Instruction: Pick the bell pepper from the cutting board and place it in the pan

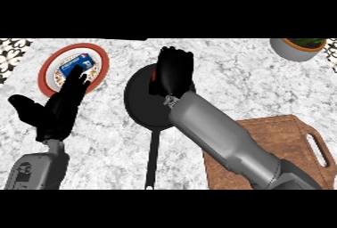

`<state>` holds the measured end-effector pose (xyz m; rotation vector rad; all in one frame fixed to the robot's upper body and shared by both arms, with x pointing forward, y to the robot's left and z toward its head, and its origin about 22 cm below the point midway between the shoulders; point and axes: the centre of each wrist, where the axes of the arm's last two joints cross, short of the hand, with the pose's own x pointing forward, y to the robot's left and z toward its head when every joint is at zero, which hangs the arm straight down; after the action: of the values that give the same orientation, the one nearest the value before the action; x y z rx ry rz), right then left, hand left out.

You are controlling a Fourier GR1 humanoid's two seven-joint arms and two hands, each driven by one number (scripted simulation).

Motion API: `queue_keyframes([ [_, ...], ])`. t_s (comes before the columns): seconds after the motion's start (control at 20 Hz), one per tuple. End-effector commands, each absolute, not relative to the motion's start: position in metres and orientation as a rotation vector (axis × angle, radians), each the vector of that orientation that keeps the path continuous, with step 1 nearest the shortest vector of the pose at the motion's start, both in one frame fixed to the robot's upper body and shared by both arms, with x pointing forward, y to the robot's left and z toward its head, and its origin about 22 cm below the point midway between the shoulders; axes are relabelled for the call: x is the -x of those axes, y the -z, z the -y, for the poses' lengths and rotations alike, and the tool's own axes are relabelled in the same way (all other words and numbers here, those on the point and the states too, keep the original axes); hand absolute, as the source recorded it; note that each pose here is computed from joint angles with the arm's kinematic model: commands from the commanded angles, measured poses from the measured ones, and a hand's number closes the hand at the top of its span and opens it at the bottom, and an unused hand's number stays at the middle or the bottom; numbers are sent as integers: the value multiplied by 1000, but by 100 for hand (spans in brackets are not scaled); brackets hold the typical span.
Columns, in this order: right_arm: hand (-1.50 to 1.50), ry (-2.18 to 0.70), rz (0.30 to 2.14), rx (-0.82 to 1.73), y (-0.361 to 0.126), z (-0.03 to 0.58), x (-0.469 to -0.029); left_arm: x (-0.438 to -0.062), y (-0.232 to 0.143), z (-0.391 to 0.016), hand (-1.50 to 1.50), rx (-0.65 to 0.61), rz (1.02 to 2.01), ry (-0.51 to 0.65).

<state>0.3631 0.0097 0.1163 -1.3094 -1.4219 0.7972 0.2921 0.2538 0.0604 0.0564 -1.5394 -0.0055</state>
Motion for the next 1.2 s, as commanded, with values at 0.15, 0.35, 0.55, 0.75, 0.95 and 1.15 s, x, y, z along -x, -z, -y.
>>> queue_keyframes([
  [0.15, 150, -690, 1295, 1307, -75, 13, -388, -296, -60, -254, 0, -62, 1539, 31],
  [0.35, -150, -506, 1164, 1201, -53, 33, -388, -293, -54, -247, 0, -24, 1526, 13],
  [0.55, -150, -541, 1152, 1086, -17, 49, -377, -297, -62, -254, 0, -45, 1542, 11],
  [0.75, -150, -514, 1235, 1043, -12, 42, -367, -286, -63, -252, 0, -66, 1544, 9],
  [0.95, -150, -304, 1415, 971, -48, 30, -377, -284, -49, -255, 0, -62, 1516, 0],
  [1.15, -150, -112, 1492, 866, -36, 45, -366, -282, -57, -269, 0, -94, 1526, -34],
])
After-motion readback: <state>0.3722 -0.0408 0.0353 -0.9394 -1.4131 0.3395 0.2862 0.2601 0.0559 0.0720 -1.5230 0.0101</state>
